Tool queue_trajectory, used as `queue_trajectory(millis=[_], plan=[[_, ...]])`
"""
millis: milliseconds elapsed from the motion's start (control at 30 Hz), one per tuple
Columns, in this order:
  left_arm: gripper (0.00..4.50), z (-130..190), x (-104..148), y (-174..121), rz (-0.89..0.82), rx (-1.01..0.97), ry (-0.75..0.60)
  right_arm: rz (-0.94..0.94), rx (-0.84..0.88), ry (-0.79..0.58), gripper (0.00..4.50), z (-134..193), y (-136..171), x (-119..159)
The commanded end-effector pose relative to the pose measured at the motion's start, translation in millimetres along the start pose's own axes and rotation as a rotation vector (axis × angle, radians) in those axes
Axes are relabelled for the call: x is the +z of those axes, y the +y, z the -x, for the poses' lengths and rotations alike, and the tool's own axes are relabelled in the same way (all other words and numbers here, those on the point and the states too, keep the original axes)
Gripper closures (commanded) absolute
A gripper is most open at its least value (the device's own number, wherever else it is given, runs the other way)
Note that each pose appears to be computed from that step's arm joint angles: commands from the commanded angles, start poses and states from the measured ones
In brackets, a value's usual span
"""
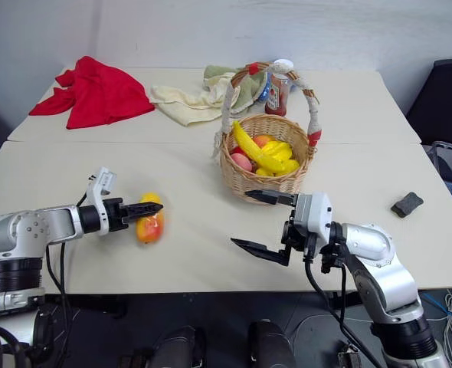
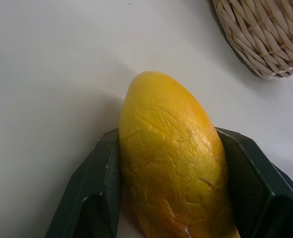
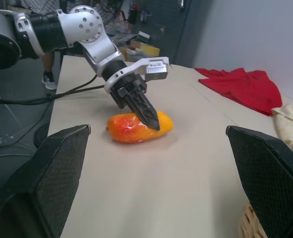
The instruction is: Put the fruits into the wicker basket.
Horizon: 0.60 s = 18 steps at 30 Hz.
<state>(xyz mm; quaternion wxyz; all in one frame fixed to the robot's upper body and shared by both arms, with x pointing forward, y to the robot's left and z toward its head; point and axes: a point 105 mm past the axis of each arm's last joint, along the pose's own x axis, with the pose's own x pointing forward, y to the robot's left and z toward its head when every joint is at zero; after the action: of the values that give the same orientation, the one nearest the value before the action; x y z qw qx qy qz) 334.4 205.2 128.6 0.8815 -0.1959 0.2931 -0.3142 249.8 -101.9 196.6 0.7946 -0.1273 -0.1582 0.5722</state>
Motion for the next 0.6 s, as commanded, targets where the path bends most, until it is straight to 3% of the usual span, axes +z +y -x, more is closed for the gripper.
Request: queue_trajectory(millis=[33,200,367,500,600], plan=[[2.17,10.6,24.3,-30.4,-0.118,-0.142,-0.060,0.060,-0.103,0.037,0.00,20.4,-10.6,9.7],[2.17,-5.7,51.9,-101.1,-0.373,-0.382,-0.123,0.051,-0.330,0.153,0.00,64.6,-22.7,-2.4],[2.17,-57.0,95.3,-165.4,-0.522,-0.526,-0.358,0.021,-0.579,0.139,0.00,95.9,-24.1,-1.3],[2.17,-100.5,118.8,-184.9,-0.548,-0.489,-0.487,-0.002,-0.601,0.165,0.00,97.7,-7.7,-6.9],[2.17,-127.9,119.6,-191.2,-0.648,-0.432,-0.520,-0.008,-0.611,0.165,0.00,93.9,-2.2,-7.6]])
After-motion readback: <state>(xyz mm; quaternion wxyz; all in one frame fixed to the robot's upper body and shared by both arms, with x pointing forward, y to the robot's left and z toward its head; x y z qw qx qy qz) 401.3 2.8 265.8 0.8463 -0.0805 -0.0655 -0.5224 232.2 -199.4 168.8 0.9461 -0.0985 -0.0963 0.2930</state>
